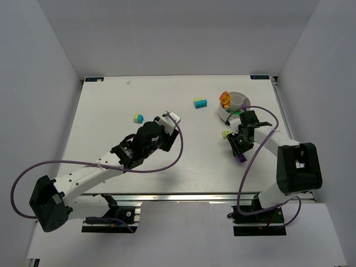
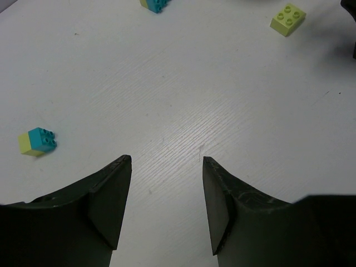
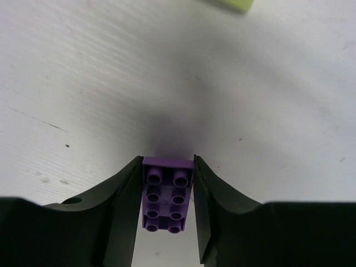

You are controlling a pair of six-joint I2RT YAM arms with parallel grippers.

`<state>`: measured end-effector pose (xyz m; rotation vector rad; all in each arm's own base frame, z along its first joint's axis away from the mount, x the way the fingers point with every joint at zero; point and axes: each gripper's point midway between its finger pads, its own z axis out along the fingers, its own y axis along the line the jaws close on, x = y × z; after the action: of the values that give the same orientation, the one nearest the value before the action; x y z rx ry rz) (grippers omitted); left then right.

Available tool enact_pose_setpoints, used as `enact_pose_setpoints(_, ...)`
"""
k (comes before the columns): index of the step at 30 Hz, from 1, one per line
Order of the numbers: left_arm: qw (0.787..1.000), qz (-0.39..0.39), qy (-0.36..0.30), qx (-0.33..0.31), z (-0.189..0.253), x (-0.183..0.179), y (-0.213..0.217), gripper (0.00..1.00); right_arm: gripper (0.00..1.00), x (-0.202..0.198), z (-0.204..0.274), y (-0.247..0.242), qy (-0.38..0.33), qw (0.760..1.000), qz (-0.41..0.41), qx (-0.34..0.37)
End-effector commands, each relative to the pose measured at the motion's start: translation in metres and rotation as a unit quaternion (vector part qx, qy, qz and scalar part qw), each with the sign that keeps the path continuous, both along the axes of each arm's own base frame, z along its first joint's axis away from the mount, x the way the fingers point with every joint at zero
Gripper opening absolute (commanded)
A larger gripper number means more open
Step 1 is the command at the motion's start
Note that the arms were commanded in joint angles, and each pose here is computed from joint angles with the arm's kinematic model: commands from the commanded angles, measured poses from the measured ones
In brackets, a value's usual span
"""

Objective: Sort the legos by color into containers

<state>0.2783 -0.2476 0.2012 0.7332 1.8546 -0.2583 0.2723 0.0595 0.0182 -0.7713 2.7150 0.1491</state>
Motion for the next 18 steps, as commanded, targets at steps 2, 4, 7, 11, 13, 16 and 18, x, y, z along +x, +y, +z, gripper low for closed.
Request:
enact_pose_setpoints(2,1.0,0.007,-0.01,-0.005,0.007,0.003,0.003,0.64,0.0,0.052,0.074,0.015,-0.113,0.992,0.012,0.055)
enact_pose_setpoints(4,1.0,0.009,-0.011,-0.006,0.008,0.003,0.003,0.64,0.0,0.074,0.117,0.021,-0.182,0.98,0.015,0.084)
enact_pose_setpoints(7,1.0,0.012,-0.013,-0.006,0.009,0.003,0.004,0.64,0.0,0.11,0.176,0.018,-0.287,0.951,-0.005,0.112)
enact_pose_setpoints(11,1.0,0.015,-0.014,-0.003,0.007,0.004,0.006,0.64,0.0,0.146,0.216,-0.005,-0.36,0.916,-0.096,0.149)
enact_pose_setpoints(13,1.0,0.018,-0.016,-0.001,0.007,0.005,0.007,0.64,0.0,0.158,0.217,-0.013,-0.366,0.907,-0.126,0.168)
enact_pose_setpoints(16,1.0,0.022,-0.019,0.003,0.007,0.006,0.009,0.64,0.0,0.177,0.232,-0.033,-0.4,0.88,-0.174,0.188)
enact_pose_setpoints(18,1.0,0.024,-0.018,0.006,0.004,0.006,0.01,0.64,0.0,0.192,0.225,-0.037,-0.39,0.87,-0.216,0.21)
